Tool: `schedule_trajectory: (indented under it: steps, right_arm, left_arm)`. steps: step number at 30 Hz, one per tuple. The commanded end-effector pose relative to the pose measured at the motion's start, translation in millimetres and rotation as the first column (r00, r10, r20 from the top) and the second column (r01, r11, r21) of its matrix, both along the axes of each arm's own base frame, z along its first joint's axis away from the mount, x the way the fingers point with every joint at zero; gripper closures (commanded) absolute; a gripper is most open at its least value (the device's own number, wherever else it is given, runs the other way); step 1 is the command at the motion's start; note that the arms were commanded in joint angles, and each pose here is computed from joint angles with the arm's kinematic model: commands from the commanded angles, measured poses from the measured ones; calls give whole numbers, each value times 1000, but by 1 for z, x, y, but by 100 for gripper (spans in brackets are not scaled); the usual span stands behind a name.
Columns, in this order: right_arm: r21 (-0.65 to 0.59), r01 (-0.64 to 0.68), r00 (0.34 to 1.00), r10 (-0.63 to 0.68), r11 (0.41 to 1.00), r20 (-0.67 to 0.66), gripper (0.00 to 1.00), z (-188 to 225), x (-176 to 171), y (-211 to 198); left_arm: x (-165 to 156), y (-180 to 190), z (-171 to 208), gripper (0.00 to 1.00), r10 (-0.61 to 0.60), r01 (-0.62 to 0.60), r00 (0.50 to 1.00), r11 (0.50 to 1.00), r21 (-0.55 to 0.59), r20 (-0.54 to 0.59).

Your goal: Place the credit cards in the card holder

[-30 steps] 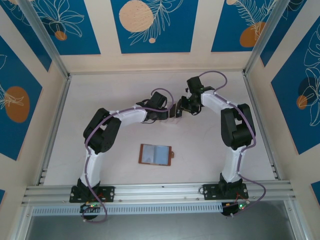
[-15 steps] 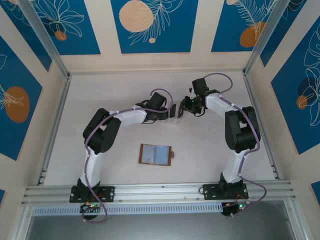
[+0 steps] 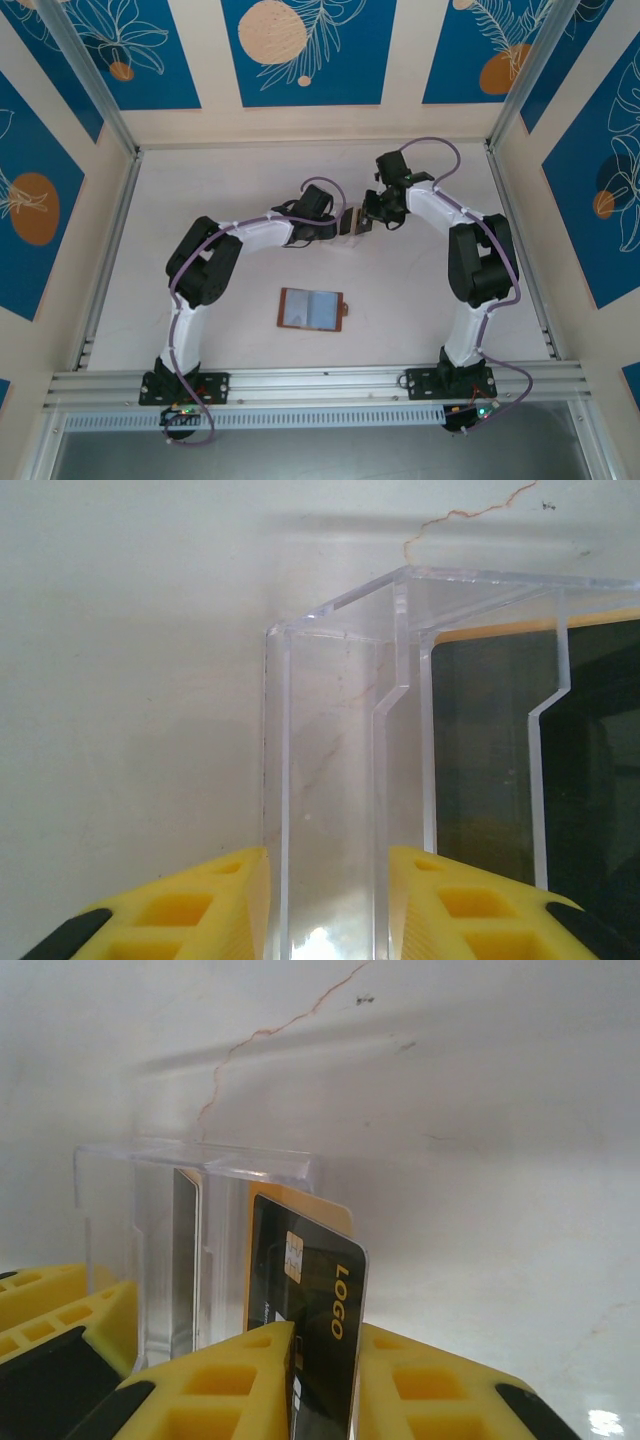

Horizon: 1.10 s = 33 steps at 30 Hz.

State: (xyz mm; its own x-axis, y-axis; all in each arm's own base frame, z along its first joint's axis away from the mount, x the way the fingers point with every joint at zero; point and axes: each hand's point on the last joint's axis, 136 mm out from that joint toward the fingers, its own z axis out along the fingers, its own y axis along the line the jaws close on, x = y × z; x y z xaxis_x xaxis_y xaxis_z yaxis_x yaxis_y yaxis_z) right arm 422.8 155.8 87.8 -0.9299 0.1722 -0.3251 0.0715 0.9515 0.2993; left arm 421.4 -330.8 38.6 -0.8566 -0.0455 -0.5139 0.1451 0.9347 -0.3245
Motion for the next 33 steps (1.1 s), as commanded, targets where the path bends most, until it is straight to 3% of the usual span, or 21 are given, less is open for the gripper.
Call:
schedule_trajectory:
  steps: [1, 3, 26, 30, 32, 33]
  right_arm:
    - [-89, -9, 1000, 8, 996, -10, 78, 8, -4, -9]
    - [-90, -13, 1000, 12, 996, -13, 83, 7, -3, -8]
    - [-104, -61, 998, 61, 993, -3, 86, 21, 1, 8]
    - [-103, -69, 998, 69, 992, -3, 92, 21, 3, 11]
    - [-106, -71, 997, 70, 992, -14, 88, 18, 4, 12]
    - [-103, -70, 998, 69, 992, -13, 81, 17, 4, 13]
  left_arm:
    - [-36, 54, -83, 66, 73, -30, 977, 977, 210, -201]
    - [-36, 53, -83, 66, 72, -29, 977, 977, 209, -201]
    - [-34, 51, -84, 66, 65, -22, 977, 979, 205, -204]
    - [-33, 51, -83, 66, 65, -23, 977, 979, 203, -202]
    - [-33, 51, -83, 66, 64, -23, 977, 979, 201, -202]
    - [-33, 51, -84, 66, 63, -21, 977, 979, 202, -204]
